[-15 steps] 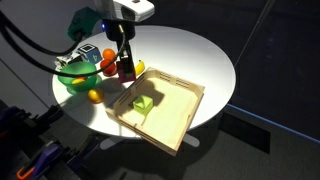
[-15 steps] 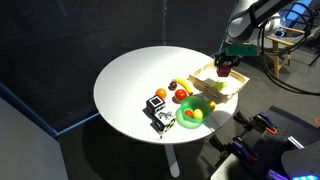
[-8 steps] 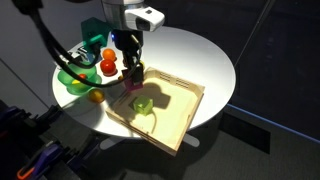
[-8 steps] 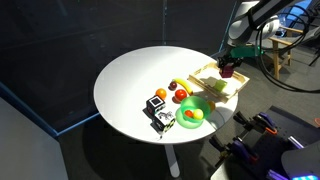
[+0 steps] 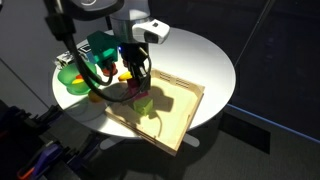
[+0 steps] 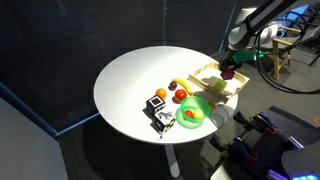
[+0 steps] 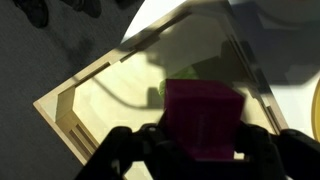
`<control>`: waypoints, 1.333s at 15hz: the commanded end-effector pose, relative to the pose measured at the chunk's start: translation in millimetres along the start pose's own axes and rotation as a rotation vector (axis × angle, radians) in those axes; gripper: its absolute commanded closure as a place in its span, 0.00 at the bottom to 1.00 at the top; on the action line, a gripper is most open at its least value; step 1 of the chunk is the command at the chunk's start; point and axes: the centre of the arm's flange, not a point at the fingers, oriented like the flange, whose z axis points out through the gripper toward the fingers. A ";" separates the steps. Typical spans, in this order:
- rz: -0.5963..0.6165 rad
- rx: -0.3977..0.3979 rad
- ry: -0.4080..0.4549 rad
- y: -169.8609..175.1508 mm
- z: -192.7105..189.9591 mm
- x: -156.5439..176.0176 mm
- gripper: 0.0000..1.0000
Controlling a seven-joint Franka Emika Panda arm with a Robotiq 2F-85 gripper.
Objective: Lift the pink dice on top of the blue dice and put it on top of the lime green dice
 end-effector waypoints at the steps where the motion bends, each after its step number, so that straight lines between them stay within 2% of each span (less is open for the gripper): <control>1: -0.037 -0.004 0.027 3.9 8.6 9.7 0.75; 9: -0.033 -0.012 0.015 0.4 29.4 22.2 0.75; 20: -0.032 -0.011 0.015 1.9 31.4 27.3 0.75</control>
